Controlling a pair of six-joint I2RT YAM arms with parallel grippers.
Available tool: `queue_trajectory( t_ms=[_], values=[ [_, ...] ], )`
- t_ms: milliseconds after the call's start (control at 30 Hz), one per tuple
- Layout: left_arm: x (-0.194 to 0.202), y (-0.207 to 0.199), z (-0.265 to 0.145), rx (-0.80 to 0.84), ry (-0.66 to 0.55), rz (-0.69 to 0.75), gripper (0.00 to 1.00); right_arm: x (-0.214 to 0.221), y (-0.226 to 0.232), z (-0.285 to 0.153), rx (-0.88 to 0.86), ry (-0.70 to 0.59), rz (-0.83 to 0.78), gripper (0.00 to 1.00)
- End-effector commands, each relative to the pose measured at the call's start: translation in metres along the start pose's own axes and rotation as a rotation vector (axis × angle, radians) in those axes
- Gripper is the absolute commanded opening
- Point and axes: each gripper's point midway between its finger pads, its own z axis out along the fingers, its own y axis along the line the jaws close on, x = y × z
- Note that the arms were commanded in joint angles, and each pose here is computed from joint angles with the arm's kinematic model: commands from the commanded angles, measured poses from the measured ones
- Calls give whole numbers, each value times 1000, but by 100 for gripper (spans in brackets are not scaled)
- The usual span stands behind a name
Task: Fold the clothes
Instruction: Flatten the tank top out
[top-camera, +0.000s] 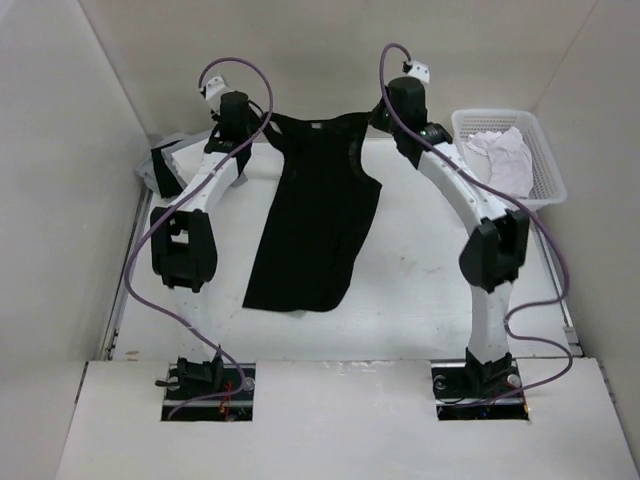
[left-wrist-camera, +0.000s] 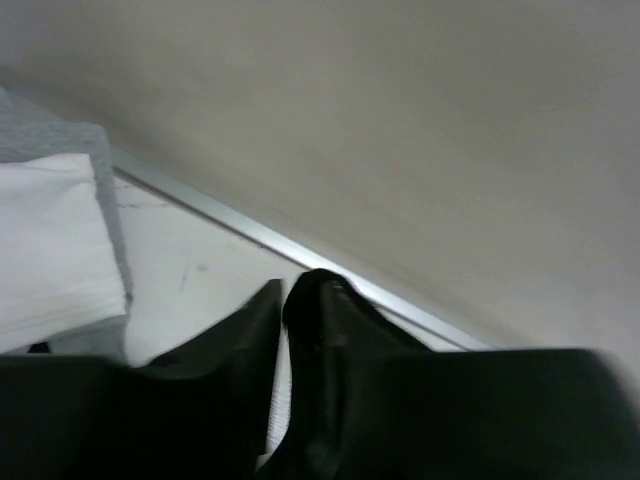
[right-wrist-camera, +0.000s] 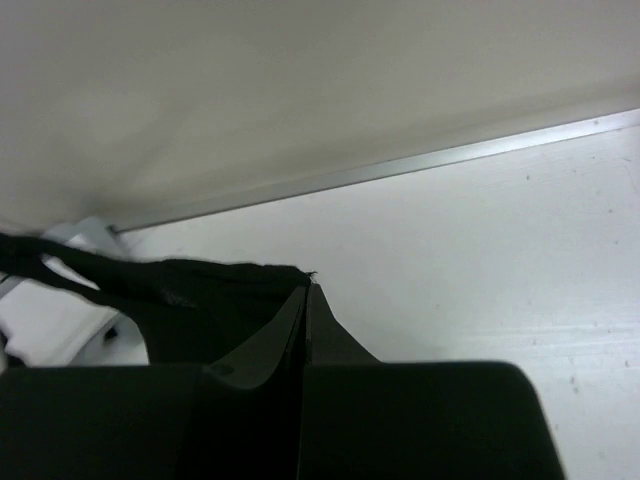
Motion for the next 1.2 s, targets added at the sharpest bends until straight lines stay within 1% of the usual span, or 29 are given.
queue_trajectory(
  t_ms=[0,33,67,100,133,200,233,267,300,333,367,400,467,567,633,700,867,967,1167],
  values=[
    [-69,-13,-32,38,-108,-27,37,-56,24,14,-100,-21,140,24],
    [-55,-7,-43,38,-93,-26,39,-55,23,14,-106,-20,156,33],
    [-41,-7,-51,49,-78,-25,39,-54,23,11,-109,-20,158,36],
    [-13,-1,-69,57,-45,-13,39,-45,19,2,-115,-6,155,39],
    [23,12,-94,51,0,-14,38,-28,7,-11,-106,11,150,40],
    [57,28,-118,32,36,-21,36,1,2,-29,-121,30,146,34],
    [86,49,-140,-3,63,-39,33,45,-6,-49,-138,72,159,17],
    [102,64,-154,-25,83,-48,30,66,-10,-58,-143,97,170,8],
    [117,73,-168,-34,111,-61,28,98,-17,-69,-143,145,180,0],
    [128,80,-178,-34,139,-61,26,129,-21,-81,-146,198,194,0],
    [147,92,-199,-30,193,-49,25,158,-28,-93,-145,243,202,0],
    [152,98,-206,-30,209,-46,25,178,-34,-103,-141,273,207,0],
    [173,118,-235,-30,267,-55,25,221,-50,-124,-128,333,221,0],
    [200,117,-260,31,368,-18,26,258,-59,-144,-136,406,230,2],
    [210,111,-269,70,404,-14,26,283,-59,-150,-143,465,219,6],
    [217,108,-272,80,413,-10,26,302,-55,-154,-158,500,222,12],
    [225,118,-272,63,429,-2,27,324,-50,-153,-190,523,287,25],
    [221,124,-270,57,422,-13,27,338,-44,-151,-205,552,305,29],
    [209,130,-266,63,407,-52,27,349,-40,-140,-203,560,334,29]
  ],
)
